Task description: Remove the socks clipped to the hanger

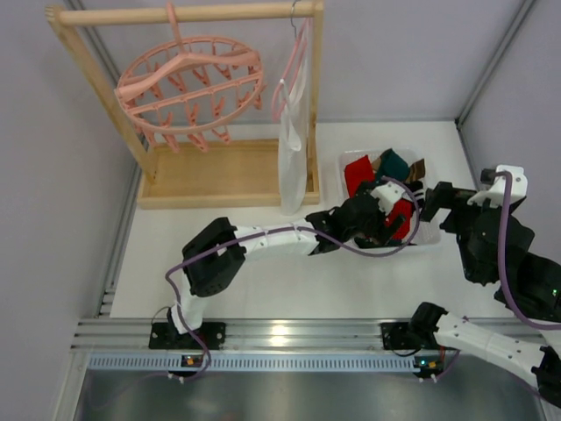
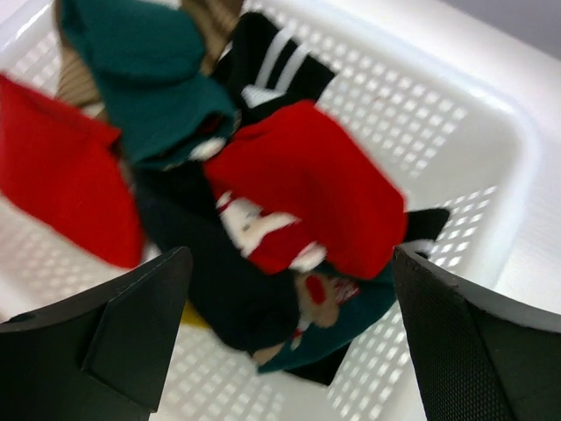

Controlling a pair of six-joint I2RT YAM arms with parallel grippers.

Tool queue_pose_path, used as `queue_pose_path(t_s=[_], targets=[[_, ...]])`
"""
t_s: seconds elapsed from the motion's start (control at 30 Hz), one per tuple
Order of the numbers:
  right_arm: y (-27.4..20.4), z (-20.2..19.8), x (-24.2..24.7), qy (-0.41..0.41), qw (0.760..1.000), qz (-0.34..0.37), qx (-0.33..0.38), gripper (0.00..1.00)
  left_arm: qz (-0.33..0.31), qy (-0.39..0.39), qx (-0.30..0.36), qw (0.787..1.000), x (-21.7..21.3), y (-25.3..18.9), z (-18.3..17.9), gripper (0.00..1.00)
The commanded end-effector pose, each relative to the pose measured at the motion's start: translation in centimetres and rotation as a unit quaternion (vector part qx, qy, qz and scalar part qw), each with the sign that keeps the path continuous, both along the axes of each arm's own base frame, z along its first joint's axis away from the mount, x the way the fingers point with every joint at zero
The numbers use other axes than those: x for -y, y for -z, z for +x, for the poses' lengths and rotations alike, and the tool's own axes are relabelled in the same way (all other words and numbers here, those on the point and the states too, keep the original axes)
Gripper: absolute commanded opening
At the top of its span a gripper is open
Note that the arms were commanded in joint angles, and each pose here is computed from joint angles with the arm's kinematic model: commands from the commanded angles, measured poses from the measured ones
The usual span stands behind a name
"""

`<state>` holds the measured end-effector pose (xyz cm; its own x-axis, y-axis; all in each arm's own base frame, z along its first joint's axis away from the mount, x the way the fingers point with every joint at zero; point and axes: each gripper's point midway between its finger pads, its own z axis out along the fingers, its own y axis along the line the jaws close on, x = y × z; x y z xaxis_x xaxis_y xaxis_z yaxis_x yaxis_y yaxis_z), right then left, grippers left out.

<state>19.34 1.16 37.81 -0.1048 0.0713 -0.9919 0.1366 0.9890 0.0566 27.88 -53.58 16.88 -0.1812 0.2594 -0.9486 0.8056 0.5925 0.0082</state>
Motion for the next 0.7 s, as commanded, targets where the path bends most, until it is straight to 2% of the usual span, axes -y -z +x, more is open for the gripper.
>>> queue_pose_path(t_s=[0.0, 0.07, 0.1, 0.17, 0.2, 0.23, 0.3, 0.33, 0.37, 0.43, 0.47, 0.53, 0.67], targets=[[-0.6, 0.3, -0.3, -0.003, 1.0, -0.003, 0.001, 0.99, -0.049, -0.057, -0.013, 0.997, -4.1, -4.3, 2.4, 0.98], [-0.4, 0.7, -0.9, -0.004, 1.0, -0.006, 0.0, 0.99, -0.045, -0.088, -0.027, 0.995, -6.3, -3.3, 2.9, 0.98], [-0.4, 0.9, -1.1, -0.005, 1.0, -0.009, -0.001, 1.0, -0.06, -0.106, -0.025, 0.992, -7.6, -4.7, 3.4, 0.98], [-0.4, 2.1, -2.6, -0.014, 1.0, -0.022, 0.004, 1.0, -0.053, -0.157, -0.031, 0.986, -10.5, -3.5, 3.8, 0.98], [-0.3, 2.7, -3.4, -0.023, 0.999, -0.029, 0.004, 0.99, -0.066, -0.177, -0.029, 0.982, -12.0, -4.7, 3.9, 0.98], [0.7, 3.8, -5.7, -0.061, 0.997, -0.043, -0.017, 0.99, -0.054, -0.198, -0.045, 0.978, -13.6, -3.4, 3.6, 0.98], [0.9, 5.6, -6.2, -0.074, 0.996, -0.03, -0.036, 0.99, -0.052, -0.255, -0.039, 0.965, -16.7, -4.2, 3.8, 0.98], [1.8, 6.7, -7.4, -0.105, 0.993, -0.021, -0.055, 0.99, -0.035, -0.279, -0.052, 0.958, -18.3, -2.9, 3.4, 0.98], [2.5, 7.9, -5.7, -0.075, 0.995, -0.008, -0.059, 1.0, -0.034, -0.296, -0.052, 0.953, -19.9, -3.5, 2.9, 0.98], [2.9, 9.1, -6.4, -0.102, 0.993, 0.018, -0.051, 0.99, -0.038, -0.333, -0.059, 0.94, -22.6, -3.4, 2.5, 0.98], [4.3, 9.7, -5.6, -0.088, 0.994, 0.024, -0.064, 0.99, -0.038, -0.343, -0.067, 0.936, -24.8, -3.4, 1.7, 0.98], [5.7, 10.1, -5.4, -0.085, 0.994, 0.025, -0.068, 0.99, -0.036, -0.377, -0.081, 0.922, -28.5, -2.0, 1.6, 0.98], [6.7, 9.4, -4.8, -0.083, 0.994, 0.022, -0.062, 0.99, -0.032, -0.449, -0.081, 0.889, -36.7, -3.2, 1.0, 0.98]])
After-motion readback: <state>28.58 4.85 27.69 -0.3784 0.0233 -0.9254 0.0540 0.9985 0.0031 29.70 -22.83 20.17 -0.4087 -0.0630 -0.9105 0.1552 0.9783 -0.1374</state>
